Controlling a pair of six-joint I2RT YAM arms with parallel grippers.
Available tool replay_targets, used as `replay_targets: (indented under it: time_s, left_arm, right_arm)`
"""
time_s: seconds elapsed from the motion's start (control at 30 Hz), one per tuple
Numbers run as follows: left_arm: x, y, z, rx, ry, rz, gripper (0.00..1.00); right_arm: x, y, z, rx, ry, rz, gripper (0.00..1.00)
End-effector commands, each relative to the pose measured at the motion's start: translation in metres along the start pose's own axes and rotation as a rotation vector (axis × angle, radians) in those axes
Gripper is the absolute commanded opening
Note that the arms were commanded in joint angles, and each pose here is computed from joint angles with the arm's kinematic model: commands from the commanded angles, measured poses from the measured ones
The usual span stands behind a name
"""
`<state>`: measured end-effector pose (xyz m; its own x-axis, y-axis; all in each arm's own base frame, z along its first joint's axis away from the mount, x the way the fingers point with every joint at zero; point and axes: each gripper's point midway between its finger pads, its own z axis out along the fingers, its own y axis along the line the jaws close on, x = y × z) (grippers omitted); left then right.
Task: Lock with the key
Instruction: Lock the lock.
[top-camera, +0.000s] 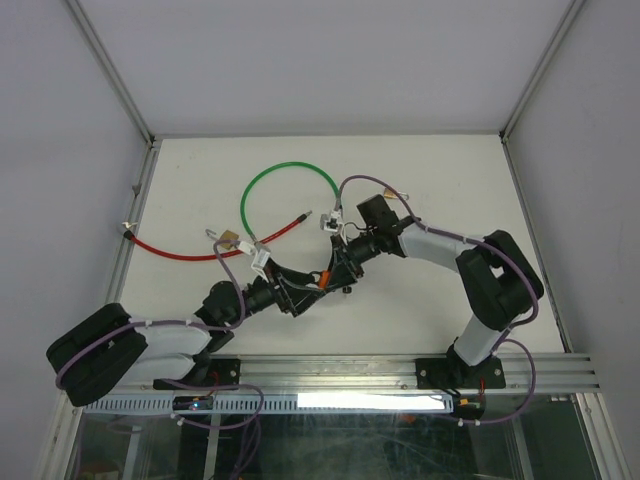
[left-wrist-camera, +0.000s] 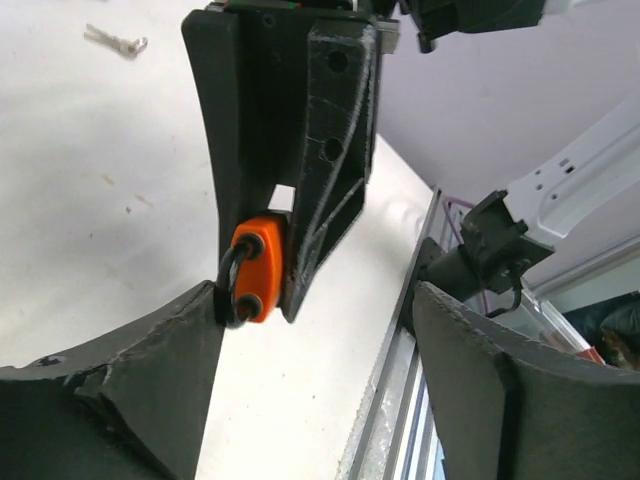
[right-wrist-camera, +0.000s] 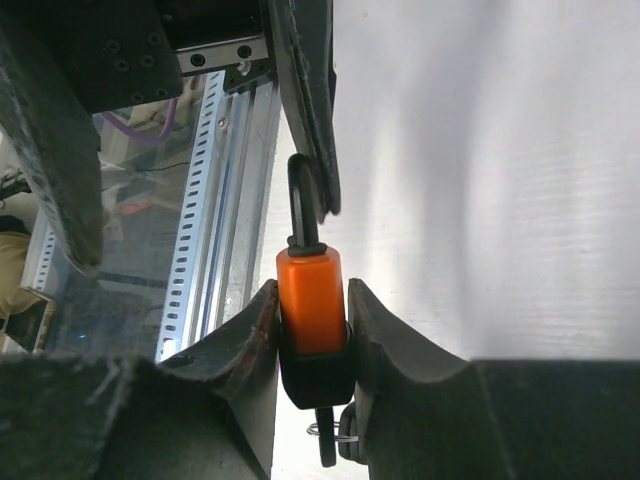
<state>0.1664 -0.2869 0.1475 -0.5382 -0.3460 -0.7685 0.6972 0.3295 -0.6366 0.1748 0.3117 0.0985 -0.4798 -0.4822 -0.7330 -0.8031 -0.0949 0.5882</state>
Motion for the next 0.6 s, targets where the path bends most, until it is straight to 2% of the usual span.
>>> replay_targets:
  time_s: [0.0,0.1,0.13,0.3,0.57]
  left_arm:
    - [-0.018,-0.03,-0.011,0.106,-0.075,0.116,0.79]
    - [-0.036,-0.035,-0.013,0.104,-0.146,0.165,0.98]
    - [-0.042,-0.037,-0.013,0.105,-0.173,0.179,0.99]
    - [-0.068,-0.046,-0.012,0.113,-0.275,0.181,0.99]
    - [-0.063,-0.04,0.009,0.111,-0.215,0.088,0.99]
  right_arm:
    - [-0.045,-0.026,-0.036,0.163,-0.072,-0.19,0.0]
    - [-0.047,-0.021,-0.046,0.158,-0.076,-0.21,0.0]
    - [-0.048,-0.02,-0.049,0.155,-0.078,-0.215,0.0]
    - [-0.049,-0.013,-0.059,0.135,-0.08,-0.224,0.0]
    - [-0.051,-0.007,-0.065,0.105,-0.084,-0.212,0.0]
